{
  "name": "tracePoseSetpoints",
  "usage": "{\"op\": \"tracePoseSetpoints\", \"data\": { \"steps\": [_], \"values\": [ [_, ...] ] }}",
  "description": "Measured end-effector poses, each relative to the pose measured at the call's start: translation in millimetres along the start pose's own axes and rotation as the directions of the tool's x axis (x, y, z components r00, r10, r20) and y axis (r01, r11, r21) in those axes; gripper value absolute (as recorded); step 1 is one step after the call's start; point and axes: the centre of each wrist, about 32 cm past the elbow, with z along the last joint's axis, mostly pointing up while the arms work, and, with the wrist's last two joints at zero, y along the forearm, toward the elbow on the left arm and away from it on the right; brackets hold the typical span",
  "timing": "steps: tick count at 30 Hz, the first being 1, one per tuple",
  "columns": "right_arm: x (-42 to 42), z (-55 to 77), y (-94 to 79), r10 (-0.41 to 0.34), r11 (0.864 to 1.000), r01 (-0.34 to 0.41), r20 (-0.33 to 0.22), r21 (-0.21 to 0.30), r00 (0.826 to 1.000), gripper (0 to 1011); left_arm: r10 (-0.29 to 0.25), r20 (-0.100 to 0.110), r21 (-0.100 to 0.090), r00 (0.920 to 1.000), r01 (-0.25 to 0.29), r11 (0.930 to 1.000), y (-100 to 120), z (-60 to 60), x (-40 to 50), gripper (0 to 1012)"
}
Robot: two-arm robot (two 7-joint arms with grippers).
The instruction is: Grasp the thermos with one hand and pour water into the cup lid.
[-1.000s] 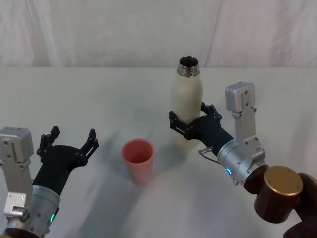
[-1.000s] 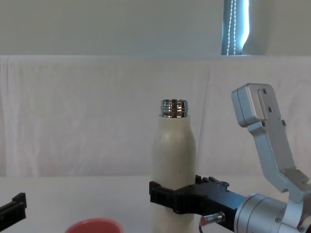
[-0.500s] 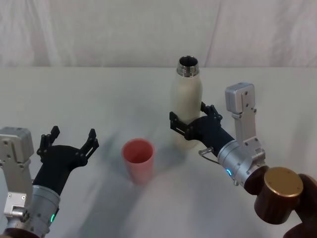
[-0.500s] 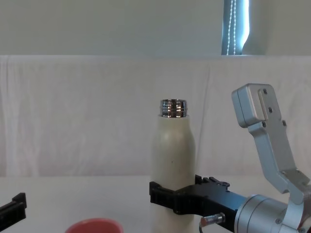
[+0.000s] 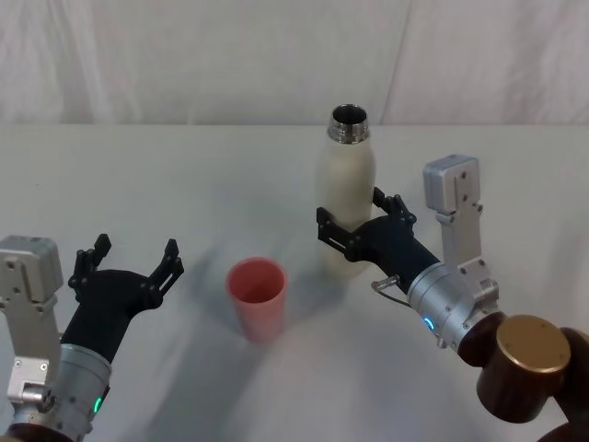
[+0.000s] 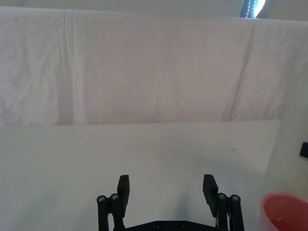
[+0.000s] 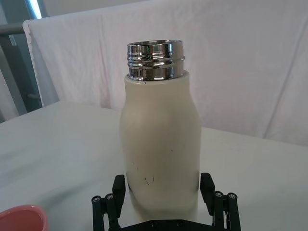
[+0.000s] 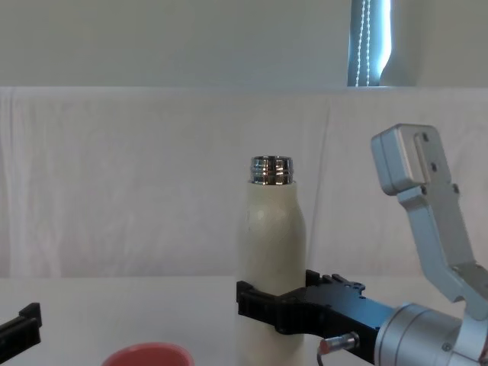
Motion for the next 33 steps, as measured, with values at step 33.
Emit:
{"op": "tracePoseSetpoints", "data": {
  "steps": [33],
  "values": [
    [-15.0, -4.4, -50.7, -0.147, 0.988, 0.143, 0.080, 0.055, 0.986, 1000, 0.000, 0.000, 0.000, 1.0000, 0.000, 1.0000, 0.0, 0.0, 0.0, 1001]
  ]
}}
